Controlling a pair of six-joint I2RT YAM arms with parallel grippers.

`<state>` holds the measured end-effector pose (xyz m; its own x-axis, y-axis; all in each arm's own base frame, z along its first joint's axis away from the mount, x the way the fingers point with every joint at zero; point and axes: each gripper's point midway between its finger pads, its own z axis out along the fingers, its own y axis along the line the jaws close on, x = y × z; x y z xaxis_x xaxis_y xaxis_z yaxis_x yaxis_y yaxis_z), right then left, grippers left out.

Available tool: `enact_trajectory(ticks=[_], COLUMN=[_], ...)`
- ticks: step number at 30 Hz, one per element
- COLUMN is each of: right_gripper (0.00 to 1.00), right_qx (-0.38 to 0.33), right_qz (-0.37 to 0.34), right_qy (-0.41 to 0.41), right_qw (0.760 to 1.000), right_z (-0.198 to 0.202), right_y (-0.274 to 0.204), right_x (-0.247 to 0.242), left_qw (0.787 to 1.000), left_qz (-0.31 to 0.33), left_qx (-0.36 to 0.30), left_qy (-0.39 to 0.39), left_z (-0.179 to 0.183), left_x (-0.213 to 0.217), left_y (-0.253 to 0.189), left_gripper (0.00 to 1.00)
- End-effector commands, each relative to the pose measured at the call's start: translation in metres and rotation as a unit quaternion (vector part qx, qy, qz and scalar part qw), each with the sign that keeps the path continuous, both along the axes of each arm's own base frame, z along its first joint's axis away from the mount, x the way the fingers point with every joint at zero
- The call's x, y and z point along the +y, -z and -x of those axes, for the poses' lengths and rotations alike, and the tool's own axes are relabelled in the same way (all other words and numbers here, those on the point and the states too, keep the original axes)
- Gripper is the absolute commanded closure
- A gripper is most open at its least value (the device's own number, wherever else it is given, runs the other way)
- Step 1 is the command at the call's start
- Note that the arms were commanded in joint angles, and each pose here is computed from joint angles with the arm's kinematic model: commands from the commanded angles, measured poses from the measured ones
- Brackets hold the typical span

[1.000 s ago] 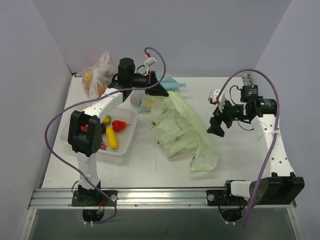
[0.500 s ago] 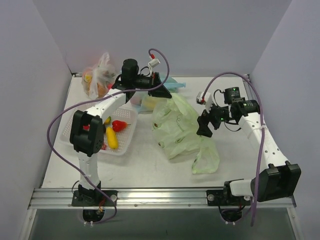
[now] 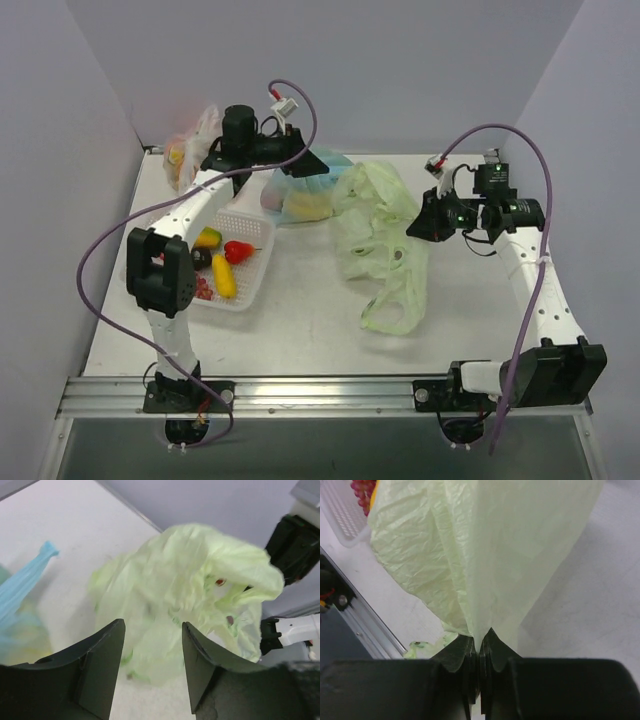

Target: Place the fake fruits into the plastic bag and tie a complex knot

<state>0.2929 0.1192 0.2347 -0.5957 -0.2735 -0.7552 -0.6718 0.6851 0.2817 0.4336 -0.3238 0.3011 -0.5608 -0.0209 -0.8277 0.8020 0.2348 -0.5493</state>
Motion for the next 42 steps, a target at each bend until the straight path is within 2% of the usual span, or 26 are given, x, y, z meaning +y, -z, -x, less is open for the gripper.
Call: enact_trajectory(ticks=[1, 2, 3, 6, 10, 11, 16, 17, 21, 29, 34, 37, 38, 41, 42], right_gripper=[1.0, 1.0, 1.0, 1.0, 1.0, 1.0, 1.0, 1.0, 1.0, 1.0, 1.0, 1.0, 1.0, 1.0, 1.0], right_qx=[0.035, 0.035, 0.043, 0.054, 0.067, 0.071, 0.054, 0.054, 0.04, 0.045, 0.045, 0.046, 0.046, 0.042, 0.039], right_qz=[-0.096, -0.104, -0.118, -0.148, -0.173, -0.178, -0.191, -0.192, -0.192, -0.195, -0.194, -0.195, -0.195, -0.194, -0.194], right_qy=[0.065, 0.075, 0.089, 0.105, 0.113, 0.116, 0.105, 0.1, 0.089, 0.085, 0.088, 0.088, 0.088, 0.104, 0.108], right_qw=[0.993, 0.991, 0.988, 0.982, 0.976, 0.975, 0.974, 0.975, 0.977, 0.976, 0.976, 0.976, 0.976, 0.975, 0.974], right_z=[0.012, 0.012, 0.012, 0.014, 0.013, 0.013, 0.018, 0.02, 0.029, 0.032, 0.03, 0.031, 0.031, 0.029, 0.029], right_y=[-0.036, -0.036, -0.038, -0.04, -0.039, -0.04, -0.053, -0.054, -0.057, -0.049, -0.047, -0.047, -0.047, -0.047, -0.048], right_x=[0.012, 0.012, 0.014, 0.02, 0.025, 0.026, 0.029, 0.03, 0.03, 0.032, 0.031, 0.032, 0.032, 0.023, 0.02], left_qw=[0.991, 0.991, 0.99, 0.995, 0.999, 0.999, 0.998, 0.996, 0.99, 0.972, 0.963, 0.962, 0.962, 0.963, 0.964], left_qz=[0.028, 0.02, 0.02, 0.007, 0.01, 0.02, 0.041, 0.038, 0.035, 0.101, 0.135, 0.134, 0.134, 0.135, 0.135], left_qx=[-0.054, -0.038, -0.054, -0.029, 0.005, 0.012, 0.057, 0.086, 0.134, 0.206, 0.219, 0.221, 0.223, 0.22, 0.219], left_qy=[-0.116, -0.127, -0.126, -0.091, -0.043, -0.025, -0.006, -0.004, 0.009, 0.055, 0.079, 0.085, 0.085, 0.079, 0.07], left_z=[-0.005, 0.001, 0.017, 0.058, 0.095, 0.106, 0.112, 0.11, 0.123, 0.136, 0.147, 0.153, 0.153, 0.149, 0.141], left_x=[0.051, 0.056, 0.061, 0.045, 0.002, -0.018, -0.068, -0.076, -0.101, -0.125, -0.135, -0.139, -0.139, -0.135, -0.127], left_y=[-0.056, -0.039, -0.051, -0.029, -0.011, -0.01, -0.008, 0.003, 0.02, 0.02, 0.015, 0.018, 0.019, 0.018, 0.017], left_gripper=[0.35, 0.34, 0.34, 0.33, 0.3, 0.25, 0.23, 0.23, 0.21, 0.2, 0.26, 0.41, 0.58, 0.8, 0.93])
